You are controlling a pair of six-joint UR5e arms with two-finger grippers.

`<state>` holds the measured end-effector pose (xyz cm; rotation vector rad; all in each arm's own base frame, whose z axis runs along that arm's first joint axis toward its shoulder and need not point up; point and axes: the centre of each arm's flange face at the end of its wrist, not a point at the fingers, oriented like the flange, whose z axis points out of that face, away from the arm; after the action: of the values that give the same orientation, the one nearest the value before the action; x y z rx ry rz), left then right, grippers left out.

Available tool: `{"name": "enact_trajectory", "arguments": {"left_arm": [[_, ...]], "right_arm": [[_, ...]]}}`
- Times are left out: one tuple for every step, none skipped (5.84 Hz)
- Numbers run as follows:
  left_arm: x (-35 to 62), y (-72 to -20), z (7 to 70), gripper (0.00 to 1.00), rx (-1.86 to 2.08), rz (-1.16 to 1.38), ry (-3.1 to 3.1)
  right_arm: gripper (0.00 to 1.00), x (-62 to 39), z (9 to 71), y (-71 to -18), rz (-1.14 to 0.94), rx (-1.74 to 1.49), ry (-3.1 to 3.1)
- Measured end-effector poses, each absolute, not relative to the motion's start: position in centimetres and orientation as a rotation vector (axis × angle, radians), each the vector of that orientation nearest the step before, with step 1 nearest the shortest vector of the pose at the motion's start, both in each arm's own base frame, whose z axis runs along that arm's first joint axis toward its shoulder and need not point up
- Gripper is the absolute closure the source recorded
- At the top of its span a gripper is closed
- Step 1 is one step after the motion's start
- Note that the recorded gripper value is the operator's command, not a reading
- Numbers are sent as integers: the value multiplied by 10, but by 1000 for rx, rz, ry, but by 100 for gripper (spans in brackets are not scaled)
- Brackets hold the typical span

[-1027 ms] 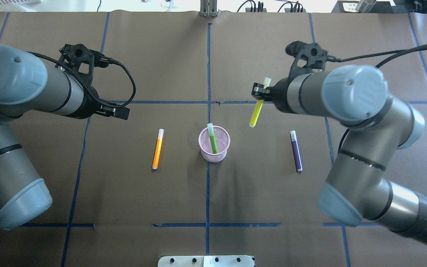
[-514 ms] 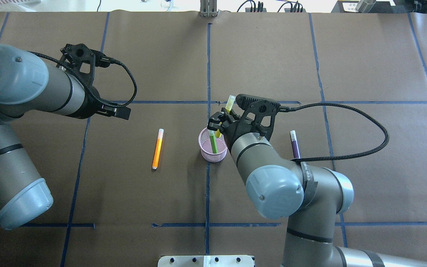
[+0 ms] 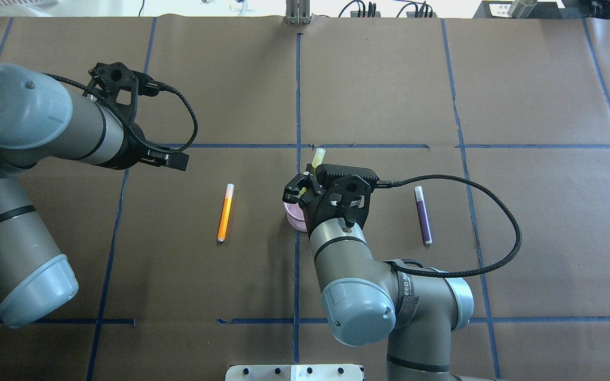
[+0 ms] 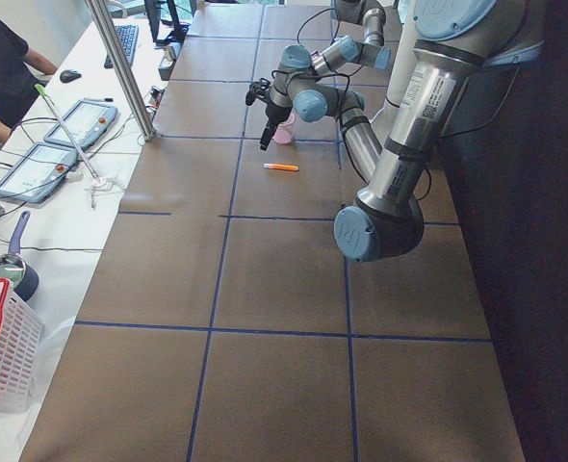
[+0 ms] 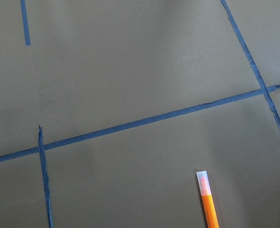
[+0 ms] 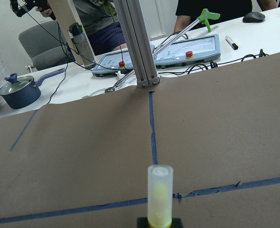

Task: Collect pens into pen holder
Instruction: 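Lower the yellow highlighter into the cup and open the right gripper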

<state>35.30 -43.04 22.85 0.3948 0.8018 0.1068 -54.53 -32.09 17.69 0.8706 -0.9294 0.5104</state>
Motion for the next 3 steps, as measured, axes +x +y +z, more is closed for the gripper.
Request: {"name": "enact_trajectory", "arguments": {"left_arm": [[357, -431, 228, 0, 385, 93, 805], [363, -433, 227, 0, 378, 87, 807], [377, -439, 227, 0, 368, 90, 803]], "right_arm": [[1, -547, 180, -318, 502, 870, -922], [1, -549, 186, -314, 489, 866, -912], [1, -544, 180, -312, 489, 856, -934]]}}
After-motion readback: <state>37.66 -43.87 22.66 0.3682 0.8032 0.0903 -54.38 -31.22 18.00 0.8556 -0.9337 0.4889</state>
